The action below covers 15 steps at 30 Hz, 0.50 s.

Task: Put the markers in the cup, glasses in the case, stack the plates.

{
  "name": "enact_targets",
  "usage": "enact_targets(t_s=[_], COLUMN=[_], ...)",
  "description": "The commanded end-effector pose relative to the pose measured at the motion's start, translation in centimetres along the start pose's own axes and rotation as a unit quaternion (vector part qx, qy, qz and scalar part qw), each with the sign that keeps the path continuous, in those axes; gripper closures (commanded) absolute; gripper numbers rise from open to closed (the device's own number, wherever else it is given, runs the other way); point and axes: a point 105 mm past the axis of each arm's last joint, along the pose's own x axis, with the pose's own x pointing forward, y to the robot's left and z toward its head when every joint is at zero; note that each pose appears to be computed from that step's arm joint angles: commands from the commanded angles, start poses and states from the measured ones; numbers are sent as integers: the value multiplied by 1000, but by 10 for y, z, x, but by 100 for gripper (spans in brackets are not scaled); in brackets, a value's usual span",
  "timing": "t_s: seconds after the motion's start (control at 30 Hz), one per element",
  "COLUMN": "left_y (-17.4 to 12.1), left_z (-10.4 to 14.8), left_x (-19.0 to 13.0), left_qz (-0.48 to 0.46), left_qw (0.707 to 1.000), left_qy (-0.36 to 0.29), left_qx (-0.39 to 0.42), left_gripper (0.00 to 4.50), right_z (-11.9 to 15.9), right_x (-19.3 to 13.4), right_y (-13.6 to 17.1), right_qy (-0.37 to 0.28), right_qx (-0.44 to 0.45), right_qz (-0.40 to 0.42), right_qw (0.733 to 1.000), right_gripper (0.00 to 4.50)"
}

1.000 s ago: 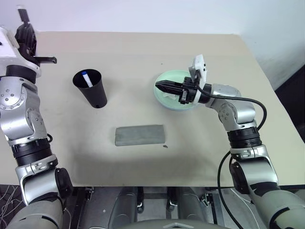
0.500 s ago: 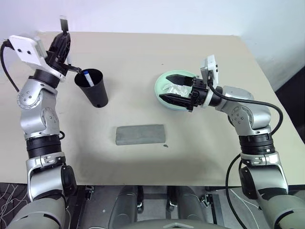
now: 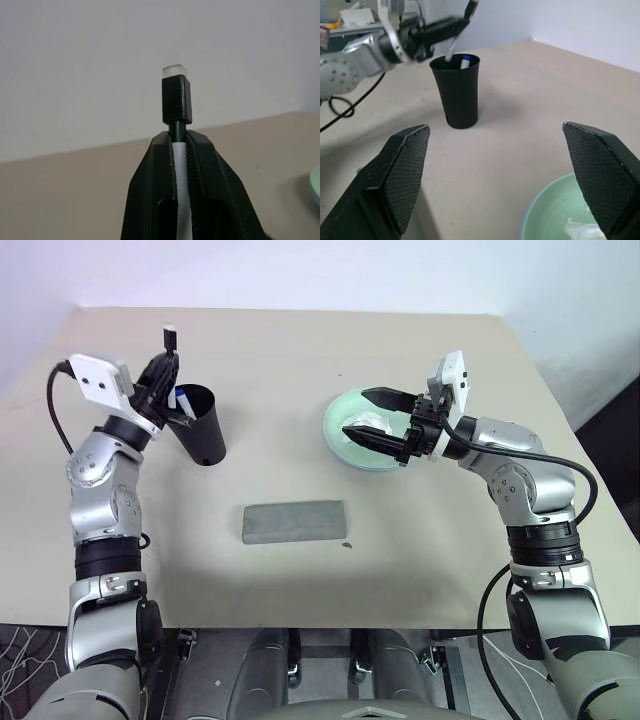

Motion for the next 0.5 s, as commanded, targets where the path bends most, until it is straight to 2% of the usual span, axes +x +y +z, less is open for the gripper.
enact_targets(t_s=[0.03,0.2,0.5], left_y=[-4,-3,0], left_z=[5,-7,5], left_x=[-2,-8,0], left_qz=[-7,2,9], left_qw=[1000,1000,999], left_qy=[-13,-3,-41], left_qx=[23,28,24], left_gripper=[449,449,449], right_z=[9,12,8], right_x=[-4,-3,2], right_y=[-13,-17,-21], right_qy=[-13,-19,-21], right_qx=[-28,-32,-35], right_qz=[-38,-48,-61], right_qw=[999,998,997], right_gripper=[3,3,3])
